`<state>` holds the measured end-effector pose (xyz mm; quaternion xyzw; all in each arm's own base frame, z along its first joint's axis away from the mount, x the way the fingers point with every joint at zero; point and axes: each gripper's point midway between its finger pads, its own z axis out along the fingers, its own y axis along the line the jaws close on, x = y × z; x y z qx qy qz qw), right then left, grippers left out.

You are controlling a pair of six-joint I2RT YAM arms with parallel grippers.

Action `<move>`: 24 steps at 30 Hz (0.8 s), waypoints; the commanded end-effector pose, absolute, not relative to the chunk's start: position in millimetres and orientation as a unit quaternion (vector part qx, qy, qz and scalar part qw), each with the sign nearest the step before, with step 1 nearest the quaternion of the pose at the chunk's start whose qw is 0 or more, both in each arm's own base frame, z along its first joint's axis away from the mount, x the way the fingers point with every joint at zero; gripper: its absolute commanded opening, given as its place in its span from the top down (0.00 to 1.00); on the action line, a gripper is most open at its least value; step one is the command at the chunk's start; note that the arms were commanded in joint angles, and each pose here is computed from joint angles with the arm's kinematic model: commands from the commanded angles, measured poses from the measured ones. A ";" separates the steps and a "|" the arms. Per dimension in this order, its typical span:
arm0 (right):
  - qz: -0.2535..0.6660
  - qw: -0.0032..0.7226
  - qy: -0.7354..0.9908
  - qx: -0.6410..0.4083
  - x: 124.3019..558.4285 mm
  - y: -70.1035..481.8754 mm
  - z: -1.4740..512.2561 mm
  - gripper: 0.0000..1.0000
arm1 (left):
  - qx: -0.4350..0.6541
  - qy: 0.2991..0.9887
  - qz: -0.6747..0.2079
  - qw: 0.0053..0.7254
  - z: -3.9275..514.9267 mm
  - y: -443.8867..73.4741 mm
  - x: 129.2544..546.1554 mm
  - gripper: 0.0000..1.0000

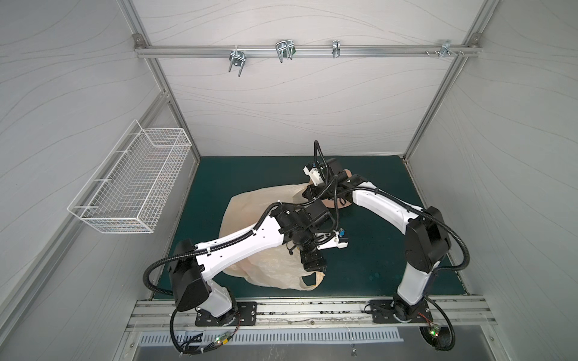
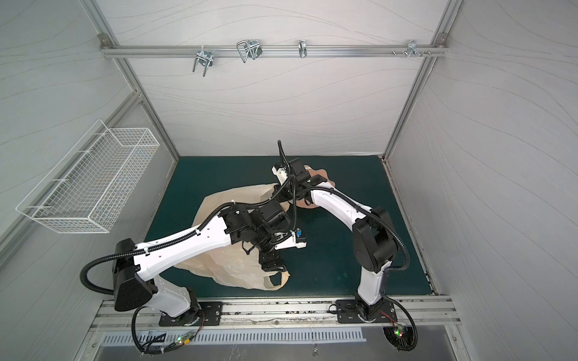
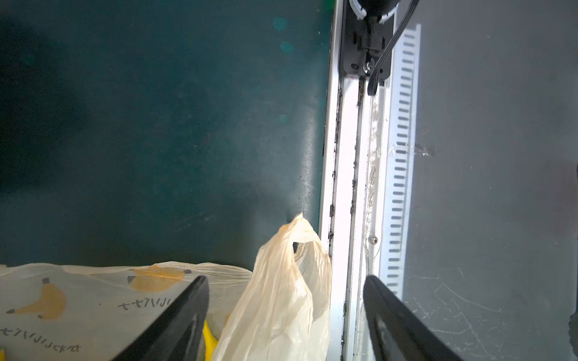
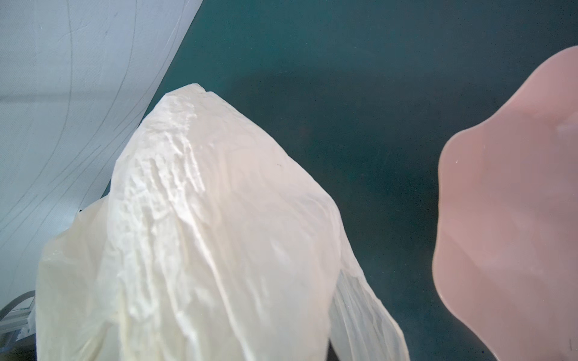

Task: Place the fruits into the plastic bag

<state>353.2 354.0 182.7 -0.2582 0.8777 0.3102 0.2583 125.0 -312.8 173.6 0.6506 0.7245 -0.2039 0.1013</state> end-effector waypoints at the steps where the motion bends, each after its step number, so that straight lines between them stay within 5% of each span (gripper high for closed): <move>1: 0.321 0.258 0.873 -0.263 352.0 358.8 194.6 0.95 | 0.676 0.709 -0.183 0.090 154.2 -313.8 125.9 0.20; 17: 0.326 0.258 0.871 -0.263 353.8 362.6 196.9 0.95 | 0.703 0.703 -0.107 0.000 94.1 -296.5 114.4 0.25; 20: 0.325 0.259 0.871 -0.262 354.5 362.0 197.4 0.96 | 0.704 0.702 -0.107 -0.008 93.0 -292.6 111.5 0.39; 24: 0.325 0.259 0.872 -0.259 357.3 359.5 197.6 0.96 | 0.705 0.701 -0.102 -0.012 95.5 -288.6 111.3 0.71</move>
